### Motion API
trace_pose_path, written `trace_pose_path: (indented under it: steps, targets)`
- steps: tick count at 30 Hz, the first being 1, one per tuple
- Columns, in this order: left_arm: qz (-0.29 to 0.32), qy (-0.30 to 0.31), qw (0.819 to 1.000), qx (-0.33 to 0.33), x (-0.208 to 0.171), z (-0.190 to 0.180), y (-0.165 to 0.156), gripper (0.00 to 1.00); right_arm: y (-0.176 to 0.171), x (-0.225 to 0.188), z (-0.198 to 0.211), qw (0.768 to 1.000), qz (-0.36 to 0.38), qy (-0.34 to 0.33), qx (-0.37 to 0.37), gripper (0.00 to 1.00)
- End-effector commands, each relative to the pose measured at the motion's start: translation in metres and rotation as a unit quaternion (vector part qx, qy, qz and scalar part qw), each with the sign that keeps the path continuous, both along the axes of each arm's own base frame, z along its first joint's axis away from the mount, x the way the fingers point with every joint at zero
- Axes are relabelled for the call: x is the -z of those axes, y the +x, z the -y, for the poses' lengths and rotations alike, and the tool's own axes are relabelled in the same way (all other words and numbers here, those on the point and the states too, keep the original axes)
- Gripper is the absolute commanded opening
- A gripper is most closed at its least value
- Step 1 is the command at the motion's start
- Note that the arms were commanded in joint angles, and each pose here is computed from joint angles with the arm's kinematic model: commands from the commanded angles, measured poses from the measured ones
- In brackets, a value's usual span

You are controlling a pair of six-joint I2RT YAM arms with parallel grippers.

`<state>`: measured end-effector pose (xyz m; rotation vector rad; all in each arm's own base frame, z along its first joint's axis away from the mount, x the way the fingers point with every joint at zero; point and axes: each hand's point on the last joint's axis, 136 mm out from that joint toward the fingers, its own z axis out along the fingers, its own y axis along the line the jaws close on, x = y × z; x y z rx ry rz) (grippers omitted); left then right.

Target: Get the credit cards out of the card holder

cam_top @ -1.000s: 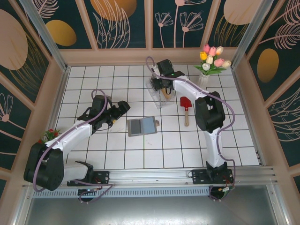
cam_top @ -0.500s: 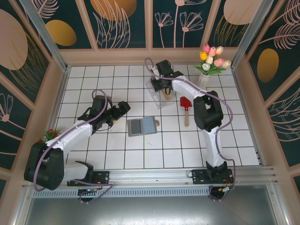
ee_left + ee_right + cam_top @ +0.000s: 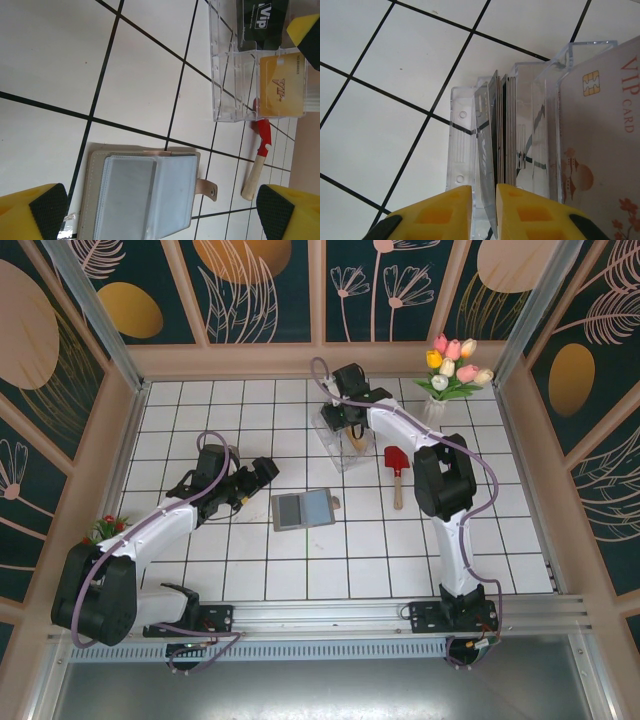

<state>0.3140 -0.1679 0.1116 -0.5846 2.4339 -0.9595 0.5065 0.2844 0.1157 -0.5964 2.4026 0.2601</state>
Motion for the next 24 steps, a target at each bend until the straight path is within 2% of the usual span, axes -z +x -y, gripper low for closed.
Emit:
trace_pose_path:
  steps: [1, 5, 11, 24]
  targets:
    - [0.008, 0.001, 1.0, 0.009, 0.0, 0.0, 0.0, 0.99, 0.003, -0.027, -0.001, 1.0, 0.016, 0.019, 0.012, 0.21]
    - [0.007, 0.002, 1.0, 0.01, 0.0, 0.0, 0.0, 0.98, 0.007, -0.02, 0.005, 0.999, 0.014, 0.005, 0.03, 0.22]
    - [0.007, 0.003, 1.0, 0.01, 0.0, 0.0, -0.001, 0.99, 0.013, -0.019, 0.005, 0.998, 0.018, -0.005, 0.053, 0.3]
    - [0.005, 0.005, 1.0, 0.012, 0.002, -0.001, -0.002, 0.98, 0.016, -0.01, -0.021, 0.998, -0.025, 0.051, 0.028, 0.3]
